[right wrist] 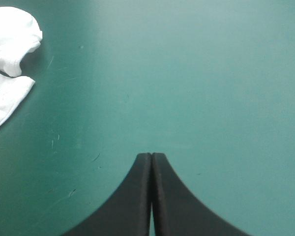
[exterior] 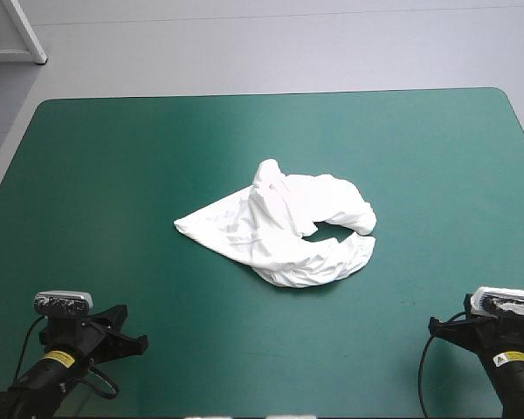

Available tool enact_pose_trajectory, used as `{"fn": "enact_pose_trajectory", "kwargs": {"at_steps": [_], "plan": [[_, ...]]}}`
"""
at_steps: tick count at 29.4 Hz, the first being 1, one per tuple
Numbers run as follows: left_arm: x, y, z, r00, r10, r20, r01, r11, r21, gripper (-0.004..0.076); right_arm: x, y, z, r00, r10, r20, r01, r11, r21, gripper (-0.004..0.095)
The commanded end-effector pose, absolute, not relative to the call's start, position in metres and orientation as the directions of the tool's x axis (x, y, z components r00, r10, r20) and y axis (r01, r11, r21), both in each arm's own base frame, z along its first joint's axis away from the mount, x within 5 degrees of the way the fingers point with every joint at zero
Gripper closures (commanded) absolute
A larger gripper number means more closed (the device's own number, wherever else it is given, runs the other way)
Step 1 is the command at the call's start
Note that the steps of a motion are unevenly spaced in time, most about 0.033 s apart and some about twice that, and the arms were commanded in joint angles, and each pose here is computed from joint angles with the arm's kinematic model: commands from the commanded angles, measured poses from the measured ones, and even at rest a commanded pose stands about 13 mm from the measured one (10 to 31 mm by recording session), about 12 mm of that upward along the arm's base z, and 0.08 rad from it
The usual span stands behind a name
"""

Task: Fold the cloth

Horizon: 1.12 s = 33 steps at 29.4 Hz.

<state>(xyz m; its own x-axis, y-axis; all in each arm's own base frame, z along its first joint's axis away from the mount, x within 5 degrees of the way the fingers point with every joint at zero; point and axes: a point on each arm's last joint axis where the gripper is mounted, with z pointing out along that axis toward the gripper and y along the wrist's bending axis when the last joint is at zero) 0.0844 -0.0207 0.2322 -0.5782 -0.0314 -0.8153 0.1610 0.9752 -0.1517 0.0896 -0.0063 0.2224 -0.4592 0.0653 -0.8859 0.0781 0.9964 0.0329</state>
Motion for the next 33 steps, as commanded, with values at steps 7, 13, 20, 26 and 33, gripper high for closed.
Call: {"fn": "enact_pose_trajectory", "kwargs": {"at_steps": [7, 13, 20, 26, 33], "plan": [[0.088, -0.025, 0.245, -0.516, -0.042, -0.856, 0.202, 0.965, -0.169, 0.0734, 0.094, -0.008, 0.238, -0.364, 0.067, -0.929, 0.095, 0.995, 0.035, 0.0926], [0.088, -0.026, 0.245, -0.516, -0.039, -0.856, 0.206, 0.964, -0.169, 0.0733, 0.094, -0.007, 0.238, -0.371, 0.133, -0.919, 0.107, 0.989, 0.100, 0.0919], [0.094, -0.024, 0.256, -0.422, -0.045, -0.905, 0.200, 0.969, -0.142, 0.0480, 0.090, 0.001, 0.257, -0.445, 0.106, -0.889, 0.025, 0.994, 0.106, 0.0270], [0.117, -0.026, 0.285, -0.406, -0.071, -0.911, 0.186, 0.970, -0.158, 0.0227, 0.085, 0.011, 0.286, -0.469, 0.149, -0.870, -0.042, 0.981, 0.190, 0.0085], [0.200, -0.038, 0.301, -0.567, -0.072, -0.820, 0.153, 0.970, -0.191, 0.0251, 0.089, 0.023, 0.331, -0.489, 0.027, -0.872, -0.220, 0.963, 0.153, 0.0210]]}}
